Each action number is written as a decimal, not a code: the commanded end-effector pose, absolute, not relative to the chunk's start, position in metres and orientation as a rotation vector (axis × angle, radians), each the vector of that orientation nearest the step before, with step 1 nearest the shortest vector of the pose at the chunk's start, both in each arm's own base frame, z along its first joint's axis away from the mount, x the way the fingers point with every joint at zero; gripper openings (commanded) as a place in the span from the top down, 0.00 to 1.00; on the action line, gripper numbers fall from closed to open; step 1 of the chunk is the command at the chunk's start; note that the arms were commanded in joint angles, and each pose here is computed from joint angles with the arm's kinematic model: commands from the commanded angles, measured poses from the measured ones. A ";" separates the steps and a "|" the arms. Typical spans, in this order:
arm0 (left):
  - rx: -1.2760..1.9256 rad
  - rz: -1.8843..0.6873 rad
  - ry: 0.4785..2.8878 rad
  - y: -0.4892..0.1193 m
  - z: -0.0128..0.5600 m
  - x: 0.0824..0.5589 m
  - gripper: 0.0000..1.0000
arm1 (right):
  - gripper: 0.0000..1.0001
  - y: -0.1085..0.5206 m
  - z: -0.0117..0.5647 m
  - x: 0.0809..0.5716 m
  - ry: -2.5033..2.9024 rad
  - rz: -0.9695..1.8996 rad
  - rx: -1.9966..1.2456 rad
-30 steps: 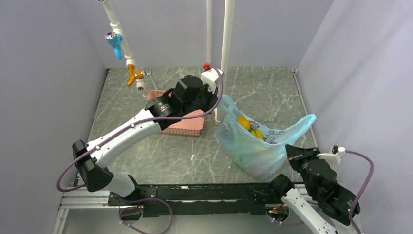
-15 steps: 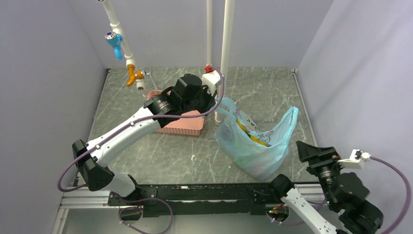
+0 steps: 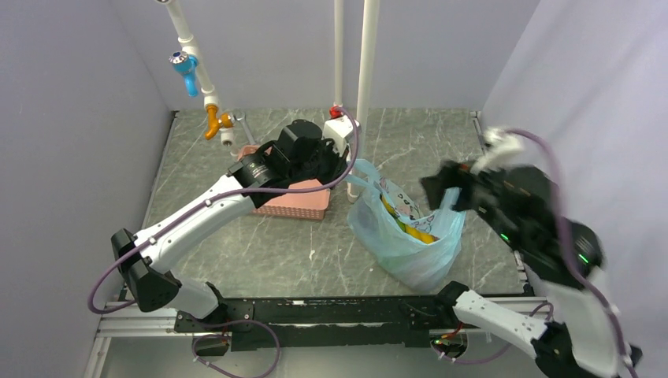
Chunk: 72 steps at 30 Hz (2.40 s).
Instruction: Take the fake fruits out of the plastic bag
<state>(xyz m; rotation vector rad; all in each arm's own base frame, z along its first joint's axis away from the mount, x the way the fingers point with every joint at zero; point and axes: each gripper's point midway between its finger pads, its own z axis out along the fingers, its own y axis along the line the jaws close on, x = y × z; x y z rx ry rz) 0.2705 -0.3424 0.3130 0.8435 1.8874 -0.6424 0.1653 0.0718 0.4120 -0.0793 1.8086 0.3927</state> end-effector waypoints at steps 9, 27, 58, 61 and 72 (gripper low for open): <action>0.806 -0.656 1.815 -0.331 0.342 0.264 1.00 | 0.14 0.127 0.291 0.206 2.217 0.165 -0.506; 0.792 -0.674 1.828 -0.331 0.346 0.262 1.00 | 0.23 0.142 0.216 0.221 2.291 0.167 -0.447; -0.212 -1.506 2.057 -0.347 0.322 0.140 0.15 | 1.00 0.142 0.269 0.223 2.053 0.330 -0.263; -0.465 -1.599 2.182 -0.369 0.299 0.132 0.21 | 1.00 0.142 0.275 0.222 2.042 0.344 -0.262; -0.798 -1.411 2.368 -0.431 0.241 0.155 0.16 | 1.00 0.139 0.282 0.215 2.033 0.369 -0.248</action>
